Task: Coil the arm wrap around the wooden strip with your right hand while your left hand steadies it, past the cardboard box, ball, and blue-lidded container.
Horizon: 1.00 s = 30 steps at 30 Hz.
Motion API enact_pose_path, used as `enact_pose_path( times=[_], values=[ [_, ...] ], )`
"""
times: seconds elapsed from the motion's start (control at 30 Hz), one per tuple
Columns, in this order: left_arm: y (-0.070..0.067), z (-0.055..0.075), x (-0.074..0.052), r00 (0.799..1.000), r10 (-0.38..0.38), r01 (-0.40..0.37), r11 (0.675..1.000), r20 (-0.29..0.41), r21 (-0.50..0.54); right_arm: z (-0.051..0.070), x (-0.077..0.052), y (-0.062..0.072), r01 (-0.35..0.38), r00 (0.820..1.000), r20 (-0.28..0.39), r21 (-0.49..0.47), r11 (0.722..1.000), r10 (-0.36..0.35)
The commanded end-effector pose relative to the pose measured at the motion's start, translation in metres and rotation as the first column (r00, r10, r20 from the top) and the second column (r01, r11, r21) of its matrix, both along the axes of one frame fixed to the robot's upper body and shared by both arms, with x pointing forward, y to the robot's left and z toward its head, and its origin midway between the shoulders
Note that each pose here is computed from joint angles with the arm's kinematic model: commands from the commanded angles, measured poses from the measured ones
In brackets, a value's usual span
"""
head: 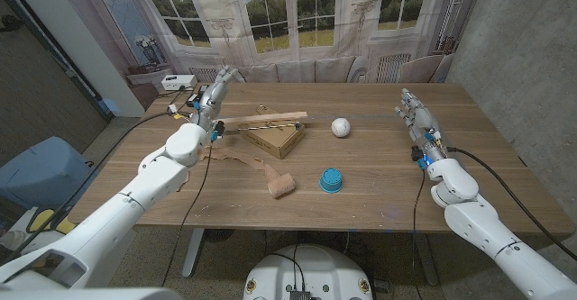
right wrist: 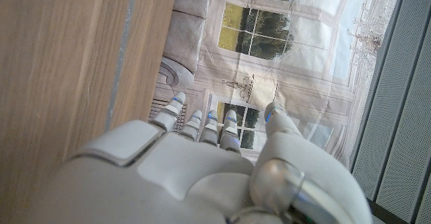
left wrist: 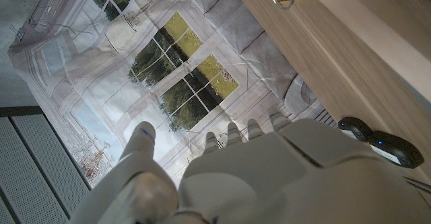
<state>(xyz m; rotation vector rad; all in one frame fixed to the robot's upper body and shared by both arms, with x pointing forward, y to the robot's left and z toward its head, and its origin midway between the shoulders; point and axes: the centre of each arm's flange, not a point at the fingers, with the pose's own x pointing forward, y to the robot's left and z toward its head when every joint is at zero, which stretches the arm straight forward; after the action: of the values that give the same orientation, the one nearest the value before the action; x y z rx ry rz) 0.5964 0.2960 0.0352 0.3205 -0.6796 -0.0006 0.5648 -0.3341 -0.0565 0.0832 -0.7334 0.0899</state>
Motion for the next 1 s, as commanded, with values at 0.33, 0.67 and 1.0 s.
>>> enact_pose_path(
  times=[0.33,0.67,1.0],
  values=[
    [0.009,0.023,-0.026,0.972,0.232,-0.221,0.951,-0.027,0.216,-0.011,-0.023,-0.017,0.031,0.999,0.032,0.008,0.999,-0.031],
    [0.017,0.035,-0.036,0.943,0.328,-0.294,0.898,-0.053,0.327,-0.015,-0.029,-0.019,0.039,0.998,0.045,0.026,0.999,-0.040],
    [0.021,0.045,-0.043,0.910,0.412,-0.350,0.832,-0.057,0.430,-0.020,-0.030,-0.019,0.042,0.998,0.047,0.040,0.998,-0.044]
  ],
)
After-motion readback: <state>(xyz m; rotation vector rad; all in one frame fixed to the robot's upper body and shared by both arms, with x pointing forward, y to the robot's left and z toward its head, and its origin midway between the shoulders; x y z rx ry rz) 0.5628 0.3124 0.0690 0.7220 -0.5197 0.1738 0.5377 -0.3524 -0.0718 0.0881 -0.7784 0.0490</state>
